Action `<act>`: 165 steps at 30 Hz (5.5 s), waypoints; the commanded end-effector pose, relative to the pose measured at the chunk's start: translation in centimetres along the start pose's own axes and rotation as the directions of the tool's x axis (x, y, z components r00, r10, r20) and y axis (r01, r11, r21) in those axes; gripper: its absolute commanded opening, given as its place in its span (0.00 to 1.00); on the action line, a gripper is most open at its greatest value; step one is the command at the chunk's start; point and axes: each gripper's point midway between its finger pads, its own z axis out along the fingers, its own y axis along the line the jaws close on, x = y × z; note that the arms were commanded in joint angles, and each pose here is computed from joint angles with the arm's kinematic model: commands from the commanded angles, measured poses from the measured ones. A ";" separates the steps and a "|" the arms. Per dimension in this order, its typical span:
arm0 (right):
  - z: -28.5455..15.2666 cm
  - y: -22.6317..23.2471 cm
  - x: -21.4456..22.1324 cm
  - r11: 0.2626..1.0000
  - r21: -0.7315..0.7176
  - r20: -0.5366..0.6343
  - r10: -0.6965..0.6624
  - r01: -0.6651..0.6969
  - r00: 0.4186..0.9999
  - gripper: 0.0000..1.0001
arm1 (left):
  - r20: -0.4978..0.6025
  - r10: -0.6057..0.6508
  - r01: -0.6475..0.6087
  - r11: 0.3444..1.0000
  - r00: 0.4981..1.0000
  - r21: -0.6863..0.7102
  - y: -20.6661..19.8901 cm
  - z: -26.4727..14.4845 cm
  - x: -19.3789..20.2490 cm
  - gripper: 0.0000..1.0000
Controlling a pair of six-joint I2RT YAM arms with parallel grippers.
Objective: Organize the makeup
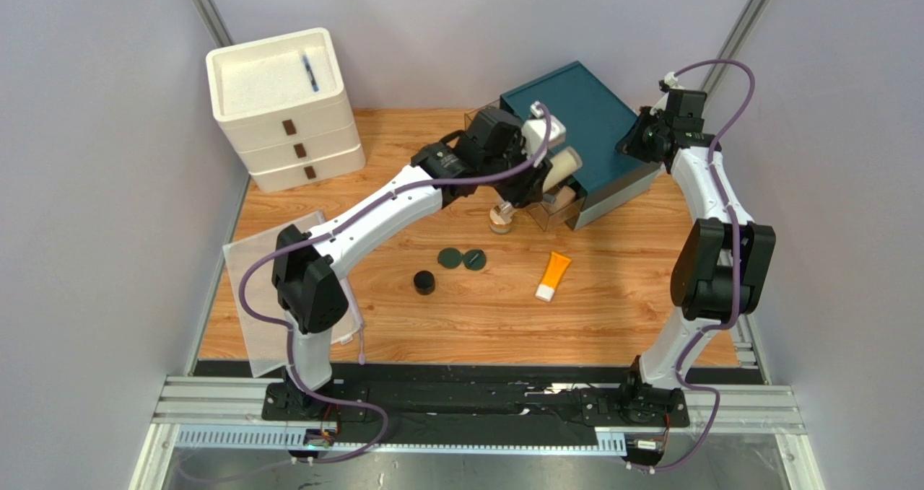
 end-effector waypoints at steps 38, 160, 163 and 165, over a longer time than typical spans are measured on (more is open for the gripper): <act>1.2 -2.1 11.5 0.996 0.082 -0.370 0.056 -0.027 0.927 0.03 | 0.604 -0.795 0.979 0.077 -0.055 0.191 19.2 5.1 -5.7 0.12; 3.6 -6.3 18.9 0.971 0.236 -0.544 0.164 -0.038 0.823 0.00 | 0.096 -0.257 0.269 0.953 0.962 -0.143 -1.3 1.4 -1.7 0.00; 3.6 -6.3 19.0 0.971 0.235 -0.546 0.165 -0.038 0.822 0.00 | 0.199 -0.441 0.465 0.881 0.875 -0.092 2.0 1.2 -3.6 0.00; 3.6 -6.2 19.0 0.972 0.232 -0.546 0.163 -0.039 0.822 0.00 | 0.264 -0.522 0.560 0.823 0.811 -0.095 4.5 0.9 -4.5 0.00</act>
